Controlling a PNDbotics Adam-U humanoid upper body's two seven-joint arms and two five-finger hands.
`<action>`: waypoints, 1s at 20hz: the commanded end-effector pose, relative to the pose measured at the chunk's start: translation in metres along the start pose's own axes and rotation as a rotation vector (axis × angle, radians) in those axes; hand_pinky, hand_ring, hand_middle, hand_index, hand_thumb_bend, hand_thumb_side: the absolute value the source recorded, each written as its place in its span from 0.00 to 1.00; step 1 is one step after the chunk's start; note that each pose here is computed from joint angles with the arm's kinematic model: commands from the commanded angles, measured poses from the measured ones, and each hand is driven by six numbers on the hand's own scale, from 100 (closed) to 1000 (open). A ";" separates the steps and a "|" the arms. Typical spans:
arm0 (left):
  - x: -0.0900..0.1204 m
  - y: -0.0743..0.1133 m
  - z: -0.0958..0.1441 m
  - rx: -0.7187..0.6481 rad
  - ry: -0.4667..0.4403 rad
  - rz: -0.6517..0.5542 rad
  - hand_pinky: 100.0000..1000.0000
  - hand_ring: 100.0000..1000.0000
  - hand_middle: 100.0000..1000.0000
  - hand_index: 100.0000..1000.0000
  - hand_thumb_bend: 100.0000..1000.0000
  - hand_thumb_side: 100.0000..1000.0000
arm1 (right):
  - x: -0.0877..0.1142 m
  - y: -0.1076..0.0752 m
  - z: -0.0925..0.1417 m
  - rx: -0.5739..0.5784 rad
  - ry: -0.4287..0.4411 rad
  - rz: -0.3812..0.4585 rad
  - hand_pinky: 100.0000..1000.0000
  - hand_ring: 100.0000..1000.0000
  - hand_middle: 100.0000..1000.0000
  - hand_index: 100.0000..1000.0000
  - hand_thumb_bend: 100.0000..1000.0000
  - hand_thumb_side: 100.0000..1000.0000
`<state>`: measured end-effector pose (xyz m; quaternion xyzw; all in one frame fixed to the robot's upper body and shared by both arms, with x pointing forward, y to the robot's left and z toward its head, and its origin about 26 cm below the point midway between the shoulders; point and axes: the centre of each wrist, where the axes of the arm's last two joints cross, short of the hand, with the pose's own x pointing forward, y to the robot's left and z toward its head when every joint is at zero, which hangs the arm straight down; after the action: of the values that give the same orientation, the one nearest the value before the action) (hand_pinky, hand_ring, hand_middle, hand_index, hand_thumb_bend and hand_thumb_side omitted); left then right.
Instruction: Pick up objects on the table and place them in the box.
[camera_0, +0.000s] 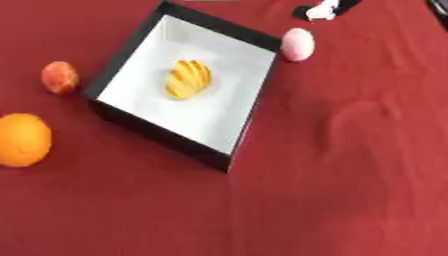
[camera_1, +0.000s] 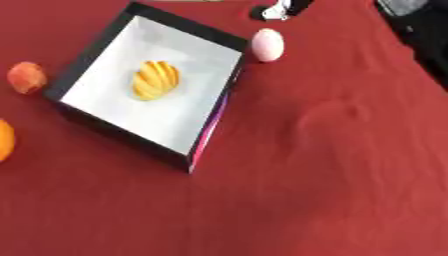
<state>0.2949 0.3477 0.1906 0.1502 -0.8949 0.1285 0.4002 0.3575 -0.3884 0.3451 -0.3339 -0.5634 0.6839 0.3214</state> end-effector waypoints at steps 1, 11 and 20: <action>0.008 0.002 -0.007 -0.025 -0.035 -0.022 0.86 0.78 0.77 0.78 0.05 0.75 | -0.007 -0.012 0.019 0.005 0.057 0.044 0.91 0.86 0.81 0.88 0.23 0.24; 0.009 -0.003 -0.007 -0.042 -0.036 -0.002 0.86 0.78 0.77 0.78 0.05 0.76 | -0.037 0.012 0.018 0.018 0.174 -0.010 0.92 0.85 0.80 0.89 0.22 0.25; 0.009 -0.006 -0.008 -0.043 -0.037 0.010 0.86 0.79 0.77 0.78 0.05 0.77 | -0.052 0.028 0.014 0.035 0.211 -0.043 0.92 0.85 0.80 0.89 0.20 0.29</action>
<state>0.2978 0.3427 0.1939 0.1381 -0.8989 0.1176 0.3989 0.3787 -0.4355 0.3091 -0.3667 -0.5229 0.6542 0.4051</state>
